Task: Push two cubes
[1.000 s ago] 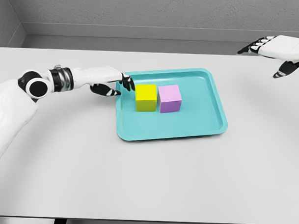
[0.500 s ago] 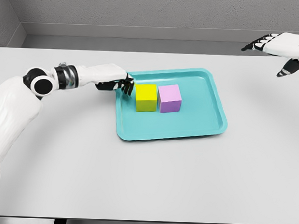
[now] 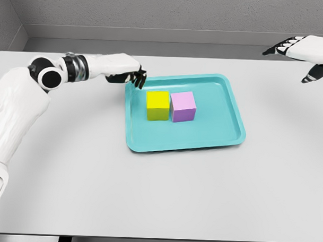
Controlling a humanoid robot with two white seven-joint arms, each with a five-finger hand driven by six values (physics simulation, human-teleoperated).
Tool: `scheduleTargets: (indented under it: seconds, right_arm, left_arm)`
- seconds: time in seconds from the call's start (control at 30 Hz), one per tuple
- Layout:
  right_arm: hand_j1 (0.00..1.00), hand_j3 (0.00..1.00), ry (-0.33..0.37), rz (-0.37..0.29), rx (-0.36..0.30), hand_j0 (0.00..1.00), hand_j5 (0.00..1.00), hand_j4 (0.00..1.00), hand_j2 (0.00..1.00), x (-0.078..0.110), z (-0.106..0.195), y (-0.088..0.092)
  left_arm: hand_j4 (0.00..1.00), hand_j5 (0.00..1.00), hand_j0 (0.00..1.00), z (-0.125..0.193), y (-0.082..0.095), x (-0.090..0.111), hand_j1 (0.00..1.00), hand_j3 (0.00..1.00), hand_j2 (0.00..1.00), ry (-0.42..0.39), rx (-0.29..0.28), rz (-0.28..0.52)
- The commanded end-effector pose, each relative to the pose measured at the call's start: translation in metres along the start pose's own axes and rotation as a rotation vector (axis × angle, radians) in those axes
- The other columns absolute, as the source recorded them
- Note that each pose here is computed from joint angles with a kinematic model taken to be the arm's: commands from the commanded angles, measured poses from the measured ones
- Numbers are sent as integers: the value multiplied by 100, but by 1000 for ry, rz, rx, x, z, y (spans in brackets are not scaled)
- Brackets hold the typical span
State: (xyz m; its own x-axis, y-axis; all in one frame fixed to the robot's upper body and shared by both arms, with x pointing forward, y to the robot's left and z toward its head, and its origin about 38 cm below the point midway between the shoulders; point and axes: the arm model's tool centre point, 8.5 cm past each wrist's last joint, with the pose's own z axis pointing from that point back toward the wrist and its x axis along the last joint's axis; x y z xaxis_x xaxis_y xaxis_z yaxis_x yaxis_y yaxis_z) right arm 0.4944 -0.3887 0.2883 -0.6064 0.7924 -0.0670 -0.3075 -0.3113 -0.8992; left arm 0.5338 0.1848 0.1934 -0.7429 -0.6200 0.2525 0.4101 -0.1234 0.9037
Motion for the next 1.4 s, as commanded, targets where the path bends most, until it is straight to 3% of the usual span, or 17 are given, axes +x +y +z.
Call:
scheduleTargets:
  seconds: [0.0, 0.1, 0.33, 0.47, 0.53, 0.73, 1.0, 1.1, 1.37]
  right_arm:
    - [100, 100, 5, -2, -3, 100, 100, 100, 100, -1, 3, -1]
    - [100, 100, 4, -1, -2, 100, 100, 100, 100, -1, 3, 0]
    - [100, 100, 9, 9, 0, 100, 100, 100, 100, -2, 7, -1]
    - [100, 100, 8, 9, 3, 100, 100, 100, 100, -1, 7, -1]
    - [100, 100, 7, 8, 4, 100, 100, 100, 100, -1, 6, 0]
    - [100, 100, 7, 6, 6, 100, 100, 100, 100, -1, 6, 1]
    - [100, 100, 21, 7, 11, 100, 100, 100, 100, -6, 12, 2]
    - [100, 100, 21, 7, 11, 100, 100, 100, 100, -6, 12, 2]
    - [100, 100, 22, 7, 11, 100, 100, 100, 100, -6, 13, 2]
  left_arm:
    - [29, 29, 29, -9, -5, 3, 29, 29, 29, -6, -6, 22]
    - [29, 29, 29, -26, -1, 16, 29, 29, 29, -11, -35, -37]
    - [29, 29, 29, -33, -1, 24, 29, 29, 29, -31, -36, -44]
    - [29, 29, 29, -33, -1, 24, 29, 29, 29, -32, -37, -44]
    - [29, 29, 29, -22, 14, 14, 29, 29, 29, -3, -12, -51]
    - [29, 29, 29, -18, 21, 12, 29, 29, 29, 3, -4, -63]
    - [29, 29, 29, -35, 7, 21, 29, 29, 29, 26, -102, -159]
    - [29, 29, 29, -53, -3, 36, 29, 29, 29, 10, -159, -213]
    - [29, 29, 29, -49, 2, 33, 29, 29, 29, 20, -152, -217]
